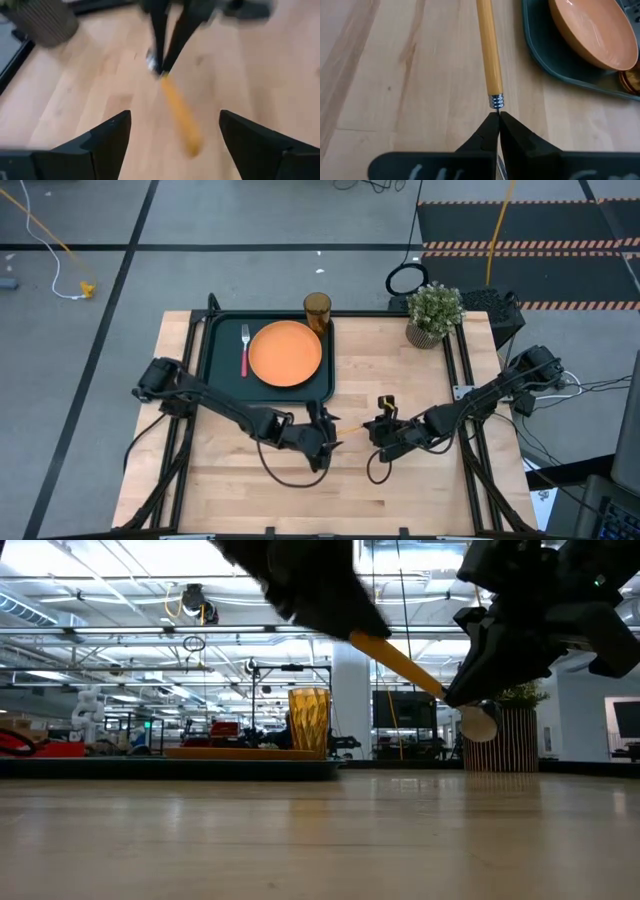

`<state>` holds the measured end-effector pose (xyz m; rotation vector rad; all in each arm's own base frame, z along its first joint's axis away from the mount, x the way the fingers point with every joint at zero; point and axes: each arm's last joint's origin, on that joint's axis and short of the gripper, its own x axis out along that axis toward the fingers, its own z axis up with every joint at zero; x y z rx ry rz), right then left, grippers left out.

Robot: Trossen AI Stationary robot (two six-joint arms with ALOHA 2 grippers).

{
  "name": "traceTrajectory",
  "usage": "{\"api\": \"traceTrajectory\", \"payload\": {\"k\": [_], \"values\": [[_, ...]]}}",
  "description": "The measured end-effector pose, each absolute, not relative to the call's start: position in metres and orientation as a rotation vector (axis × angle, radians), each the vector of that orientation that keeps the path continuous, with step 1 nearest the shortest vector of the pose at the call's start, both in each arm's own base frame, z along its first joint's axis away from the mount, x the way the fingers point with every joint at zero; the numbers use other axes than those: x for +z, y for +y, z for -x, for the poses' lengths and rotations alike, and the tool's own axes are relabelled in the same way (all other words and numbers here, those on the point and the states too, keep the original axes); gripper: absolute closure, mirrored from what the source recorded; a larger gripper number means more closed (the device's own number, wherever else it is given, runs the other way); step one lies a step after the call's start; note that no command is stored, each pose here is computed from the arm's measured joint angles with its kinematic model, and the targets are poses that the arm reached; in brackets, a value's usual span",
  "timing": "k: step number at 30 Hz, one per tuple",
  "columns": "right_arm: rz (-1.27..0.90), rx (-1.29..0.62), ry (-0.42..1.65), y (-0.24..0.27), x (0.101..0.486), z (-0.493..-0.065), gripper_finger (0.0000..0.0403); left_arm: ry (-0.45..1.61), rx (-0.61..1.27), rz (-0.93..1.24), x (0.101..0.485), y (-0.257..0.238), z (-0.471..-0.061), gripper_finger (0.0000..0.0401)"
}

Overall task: Pick and place plate/cup/fork/spoon on tray
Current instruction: Put the yellow spoon on the black tray to the left of the pink fork

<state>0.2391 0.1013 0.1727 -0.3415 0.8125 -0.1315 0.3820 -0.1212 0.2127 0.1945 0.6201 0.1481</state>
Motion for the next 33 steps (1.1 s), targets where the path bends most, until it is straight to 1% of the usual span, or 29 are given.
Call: {"api": "traceTrajectory", "payload": {"k": [5,9,13,19,23,27,31,33], "values": [[0.338,-0.128,0.813,0.101,0.173,-0.239,0.0403,0.668,0.158,-0.232,0.2,-0.115,-0.385,0.0135],[0.327,-0.13,0.805,0.102,0.173,-0.24,0.0403,0.668,0.156,-0.244,0.198,-0.113,-0.388,0.0176],[0.28,-0.149,0.804,0.1,0.173,-0.241,0.0403,0.678,0.121,-0.258,0.197,-0.114,-0.388,0.0232],[0.243,-0.154,0.808,0.097,0.173,-0.242,0.0403,0.669,0.118,-0.262,0.198,-0.114,-0.388,0.0323],[0.237,-0.151,0.813,0.097,0.173,-0.242,0.0403,0.672,0.127,-0.265,0.198,-0.112,-0.389,0.0376],[0.237,-0.151,0.813,0.097,0.173,-0.242,0.0403,0.656,0.123,-0.274,0.199,-0.113,-0.389,0.0377],[0.239,-0.153,0.811,0.097,0.173,-0.241,0.0403,0.634,0.114,-0.294,0.201,-0.113,-0.391,0.0361],[0.238,-0.153,0.807,0.097,0.175,-0.241,0.0403,0.633,0.109,-0.312,0.202,-0.112,-0.392,0.0363]]}}
